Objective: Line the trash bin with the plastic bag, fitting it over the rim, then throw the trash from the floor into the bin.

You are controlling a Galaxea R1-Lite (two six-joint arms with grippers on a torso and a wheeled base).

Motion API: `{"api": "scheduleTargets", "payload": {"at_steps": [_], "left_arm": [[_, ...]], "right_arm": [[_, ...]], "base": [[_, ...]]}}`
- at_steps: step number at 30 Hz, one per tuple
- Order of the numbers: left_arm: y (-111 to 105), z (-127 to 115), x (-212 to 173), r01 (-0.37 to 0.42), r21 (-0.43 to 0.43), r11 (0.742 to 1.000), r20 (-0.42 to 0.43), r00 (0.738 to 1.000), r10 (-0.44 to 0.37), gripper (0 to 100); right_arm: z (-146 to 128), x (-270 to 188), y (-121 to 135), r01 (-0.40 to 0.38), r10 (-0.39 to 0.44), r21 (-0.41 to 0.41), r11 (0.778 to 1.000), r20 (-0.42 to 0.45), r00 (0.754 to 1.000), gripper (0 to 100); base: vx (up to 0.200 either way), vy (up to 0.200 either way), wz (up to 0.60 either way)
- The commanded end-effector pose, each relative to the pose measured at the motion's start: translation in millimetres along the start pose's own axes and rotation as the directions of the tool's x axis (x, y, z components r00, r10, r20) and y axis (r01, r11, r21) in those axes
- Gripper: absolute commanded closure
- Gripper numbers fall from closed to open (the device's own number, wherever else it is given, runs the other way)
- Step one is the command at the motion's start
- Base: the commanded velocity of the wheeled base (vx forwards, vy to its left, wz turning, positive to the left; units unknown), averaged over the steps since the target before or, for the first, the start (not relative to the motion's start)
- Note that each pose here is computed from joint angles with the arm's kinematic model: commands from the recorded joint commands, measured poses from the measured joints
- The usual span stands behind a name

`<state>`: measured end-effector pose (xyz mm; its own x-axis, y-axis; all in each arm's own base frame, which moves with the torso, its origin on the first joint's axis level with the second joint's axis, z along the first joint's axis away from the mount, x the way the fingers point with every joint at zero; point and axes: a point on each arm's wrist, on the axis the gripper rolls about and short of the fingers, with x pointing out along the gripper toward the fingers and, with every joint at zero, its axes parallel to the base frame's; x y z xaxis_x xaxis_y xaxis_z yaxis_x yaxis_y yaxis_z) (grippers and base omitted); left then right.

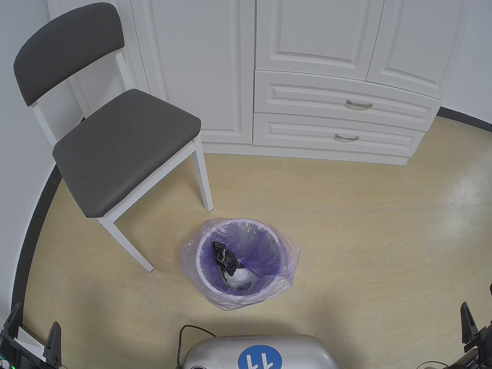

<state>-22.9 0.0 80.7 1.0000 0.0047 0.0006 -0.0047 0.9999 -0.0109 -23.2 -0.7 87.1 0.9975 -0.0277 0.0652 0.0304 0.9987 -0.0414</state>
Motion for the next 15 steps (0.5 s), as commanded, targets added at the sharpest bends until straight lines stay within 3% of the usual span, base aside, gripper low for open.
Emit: {"api": "scheduleTargets", "payload": {"at_steps": [1,5,9,15], "left_arm": [[0.1,-5.4,0.1,-0.001,-0.001,1.0,-0.002,1.0,0.001,0],[0.1,-5.4,0.1,-0.001,-0.003,1.0,-0.002,1.0,0.001,0],[0.1,-5.4,0.1,-0.001,-0.004,1.0,-0.002,1.0,0.001,0],[0.1,-5.4,0.1,-0.001,-0.004,1.0,-0.002,1.0,0.001,0]], "right_arm": [[-4.7,-0.1,0.1,0.002,-0.002,-0.024,1.0,0.002,1.0,0],[-4.7,-0.1,0.2,-0.003,0.003,0.002,1.0,0.002,1.0,0],[-12.1,-0.4,1.0,-0.021,0.023,0.032,0.999,-0.069,0.997,0],[-11.8,-0.4,0.9,-0.02,0.023,0.038,0.999,-0.066,0.998,0]], "base": [[0.0,0.0,0.0],[0.0,0.0,0.0],[0.0,0.0,0.0],[0.0,0.0,0.0]]}}
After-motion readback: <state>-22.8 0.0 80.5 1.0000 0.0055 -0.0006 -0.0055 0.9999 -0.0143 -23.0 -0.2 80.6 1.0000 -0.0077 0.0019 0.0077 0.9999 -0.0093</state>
